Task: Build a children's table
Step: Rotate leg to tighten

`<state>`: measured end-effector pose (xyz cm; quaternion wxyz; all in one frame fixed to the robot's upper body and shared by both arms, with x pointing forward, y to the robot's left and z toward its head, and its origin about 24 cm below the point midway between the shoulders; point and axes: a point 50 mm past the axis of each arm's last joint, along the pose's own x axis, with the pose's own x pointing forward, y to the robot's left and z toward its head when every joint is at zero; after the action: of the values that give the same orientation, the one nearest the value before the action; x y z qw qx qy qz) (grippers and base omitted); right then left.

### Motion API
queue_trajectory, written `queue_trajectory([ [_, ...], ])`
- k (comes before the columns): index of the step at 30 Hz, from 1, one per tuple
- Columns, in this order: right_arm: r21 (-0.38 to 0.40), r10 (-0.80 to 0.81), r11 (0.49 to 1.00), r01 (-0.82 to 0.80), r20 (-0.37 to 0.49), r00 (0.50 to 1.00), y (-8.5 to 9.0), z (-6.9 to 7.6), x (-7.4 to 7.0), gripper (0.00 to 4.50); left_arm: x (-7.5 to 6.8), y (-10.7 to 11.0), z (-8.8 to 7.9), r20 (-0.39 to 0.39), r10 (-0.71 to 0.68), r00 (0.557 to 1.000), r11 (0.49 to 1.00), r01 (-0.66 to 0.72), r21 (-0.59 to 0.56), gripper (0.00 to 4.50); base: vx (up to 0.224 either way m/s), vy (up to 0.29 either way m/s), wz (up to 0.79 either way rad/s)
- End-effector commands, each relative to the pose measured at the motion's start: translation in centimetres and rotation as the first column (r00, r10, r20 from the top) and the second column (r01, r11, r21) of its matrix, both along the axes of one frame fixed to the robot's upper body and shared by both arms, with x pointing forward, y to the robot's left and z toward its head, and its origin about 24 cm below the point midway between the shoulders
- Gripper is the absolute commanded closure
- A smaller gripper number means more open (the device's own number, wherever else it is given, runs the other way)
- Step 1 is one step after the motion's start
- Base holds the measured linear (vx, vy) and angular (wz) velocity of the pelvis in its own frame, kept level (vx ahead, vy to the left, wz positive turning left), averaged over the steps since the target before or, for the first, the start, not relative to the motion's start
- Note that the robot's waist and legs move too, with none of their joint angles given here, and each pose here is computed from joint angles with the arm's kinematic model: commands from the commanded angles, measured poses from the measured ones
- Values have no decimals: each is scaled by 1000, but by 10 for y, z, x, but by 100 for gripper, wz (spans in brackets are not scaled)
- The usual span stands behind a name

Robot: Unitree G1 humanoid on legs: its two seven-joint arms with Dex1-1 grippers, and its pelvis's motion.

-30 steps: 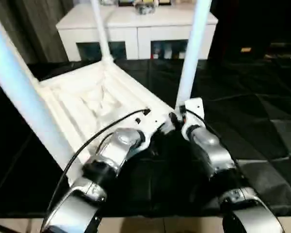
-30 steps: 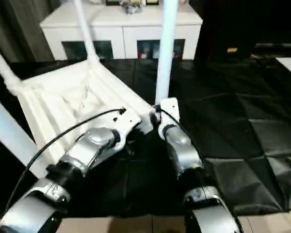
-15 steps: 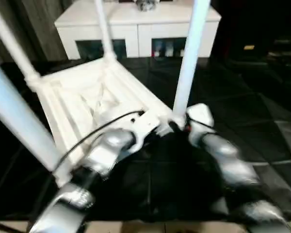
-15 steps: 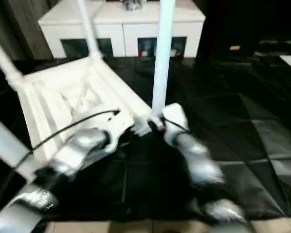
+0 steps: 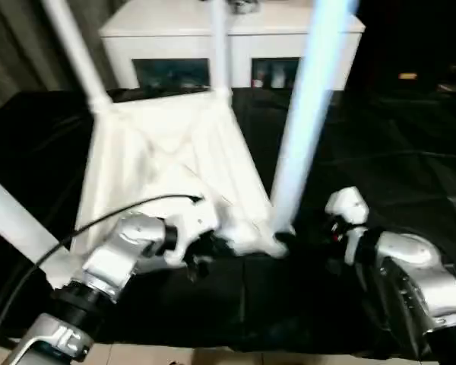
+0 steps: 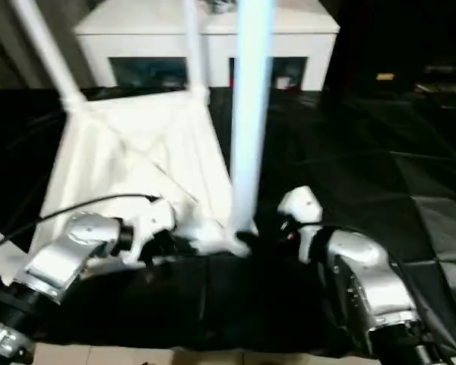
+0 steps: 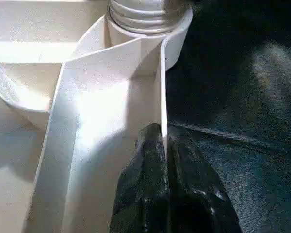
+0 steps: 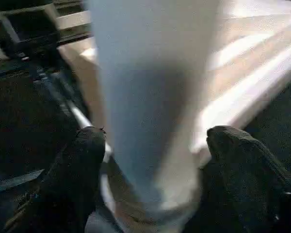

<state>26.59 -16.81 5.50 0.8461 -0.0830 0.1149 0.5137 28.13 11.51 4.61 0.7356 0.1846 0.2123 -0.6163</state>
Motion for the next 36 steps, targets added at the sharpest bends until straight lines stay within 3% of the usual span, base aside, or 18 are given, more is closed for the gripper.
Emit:
queue_trajectory([
  [1, -28, 52, 998, -53, -7, 999, 2, 1, -4, 79, -2, -3, 5, 5, -40, 999, 999, 40, -13, 450, 0, 0, 0],
  [7, -41, 63, 997, -64, -12, 998, 3, -1, 0, 95, 0, -1, 7, 10, -42, 999, 999, 42, -9, 450, 0, 0, 0],
  [9, -37, 60, 997, -61, -11, 998, 4, -1, 1, 130, 1, 0, 7, 12, -41, 999, 999, 41, -7, 450, 0, 0, 0],
  [20, -67, 87, 994, -89, -28, 996, 1, -4, 0, 216, 1, 1, 7, 10, -39, 999, 999, 39, 0, 450, 0, 0, 0],
  [27, -82, 108, 990, -113, -53, 993, 0, -9, -3, 237, 0, 3, 4, 1, -39, 999, 999, 39, 10, 450, 0, 0, 0],
  [31, -94, -73, 993, 68, -57, 996, 1, -20, 10, 241, 6, -2, 3, 32, 24, 999, 1000, -24, 5, 450, 0, 0, 0],
  [36, -117, -294, 952, 284, -79, 952, 8, -35, 23, 243, 21, -14, 5, 73, 148, 986, 989, -147, -17, 450, 0, 0, 0],
])
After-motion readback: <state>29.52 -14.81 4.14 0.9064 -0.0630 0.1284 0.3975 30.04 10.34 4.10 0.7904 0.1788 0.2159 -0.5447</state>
